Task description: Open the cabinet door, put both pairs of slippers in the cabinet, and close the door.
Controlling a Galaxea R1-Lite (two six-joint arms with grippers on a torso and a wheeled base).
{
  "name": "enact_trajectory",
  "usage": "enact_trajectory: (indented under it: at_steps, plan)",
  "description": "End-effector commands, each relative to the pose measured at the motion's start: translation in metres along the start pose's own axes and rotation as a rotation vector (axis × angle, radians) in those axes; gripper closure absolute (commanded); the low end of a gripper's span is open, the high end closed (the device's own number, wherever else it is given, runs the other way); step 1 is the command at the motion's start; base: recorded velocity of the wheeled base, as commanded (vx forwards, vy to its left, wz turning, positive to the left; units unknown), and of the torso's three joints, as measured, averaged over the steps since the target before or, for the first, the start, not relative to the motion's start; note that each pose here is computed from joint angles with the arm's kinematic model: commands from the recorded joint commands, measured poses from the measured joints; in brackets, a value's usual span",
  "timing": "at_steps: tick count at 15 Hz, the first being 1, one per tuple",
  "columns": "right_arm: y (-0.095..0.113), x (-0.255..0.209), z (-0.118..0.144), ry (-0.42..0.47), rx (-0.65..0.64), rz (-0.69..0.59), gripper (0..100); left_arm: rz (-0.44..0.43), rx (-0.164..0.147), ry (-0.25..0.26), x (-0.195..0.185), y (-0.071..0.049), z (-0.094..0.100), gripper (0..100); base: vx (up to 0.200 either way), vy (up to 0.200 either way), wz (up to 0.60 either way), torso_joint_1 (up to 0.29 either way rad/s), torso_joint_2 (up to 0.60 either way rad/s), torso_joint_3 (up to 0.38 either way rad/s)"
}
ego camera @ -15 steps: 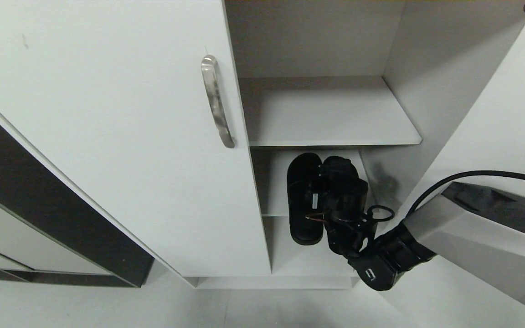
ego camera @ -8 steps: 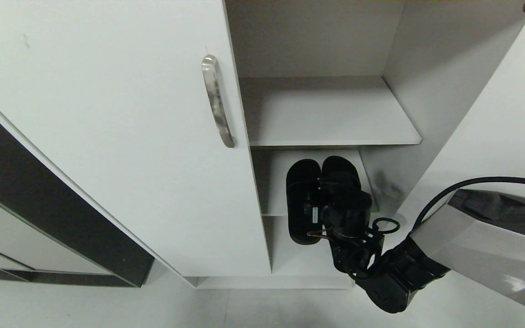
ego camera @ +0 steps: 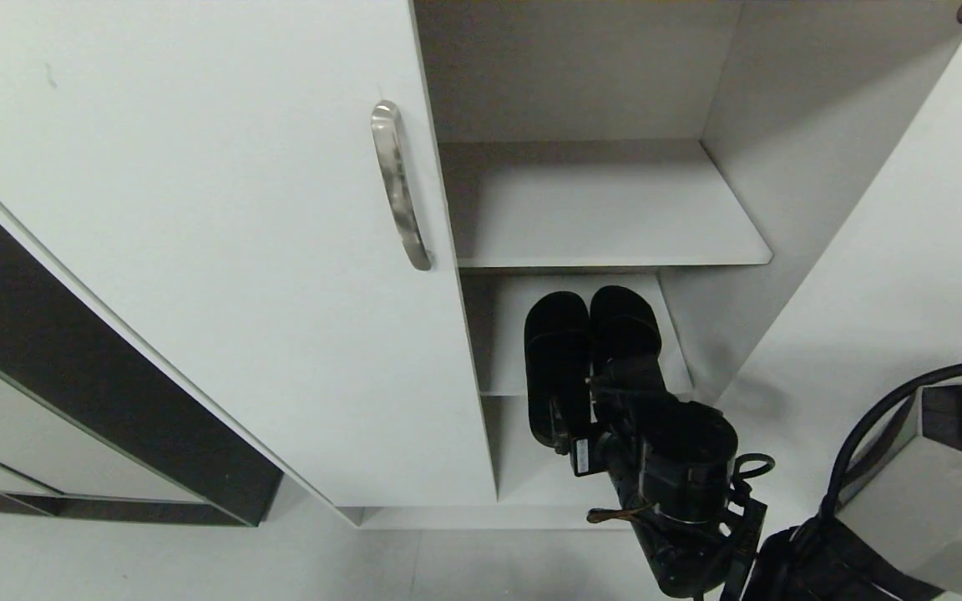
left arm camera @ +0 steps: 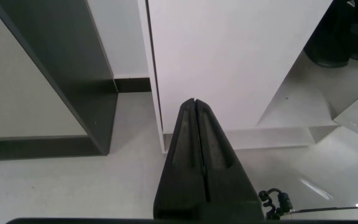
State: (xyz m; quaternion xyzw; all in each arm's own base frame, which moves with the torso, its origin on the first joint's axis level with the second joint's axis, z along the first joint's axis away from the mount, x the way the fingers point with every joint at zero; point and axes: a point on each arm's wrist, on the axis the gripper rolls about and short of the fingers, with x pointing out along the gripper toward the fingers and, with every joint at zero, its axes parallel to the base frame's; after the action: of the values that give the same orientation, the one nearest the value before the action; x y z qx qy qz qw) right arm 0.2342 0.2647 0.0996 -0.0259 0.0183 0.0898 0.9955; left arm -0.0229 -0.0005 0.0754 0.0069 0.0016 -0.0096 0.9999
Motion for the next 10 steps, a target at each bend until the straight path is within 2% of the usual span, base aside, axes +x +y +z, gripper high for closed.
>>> enact_trajectory:
  at_steps: [1,7,10]
  plan:
    - [0.0009,-0.0096,0.0073,-0.012,0.008,0.020,0,-0.001,0.001,0.001,0.0001,0.0000,0.0001,100,-0.200,0.000,0.00,0.002,0.01,0.002]
    - [0.0030,-0.0169,0.0012,0.008,-0.008,0.041,0,-0.001,0.000,0.001,0.0001,0.0000,0.0001,100,-0.200,0.000,0.00,0.002,0.00,0.005]
    - [0.0015,-0.0170,0.0016,0.007,-0.002,0.038,0,0.001,0.001,0.001,0.0001,0.0000,0.0001,100,0.000,0.000,0.00,0.000,0.00,0.000]
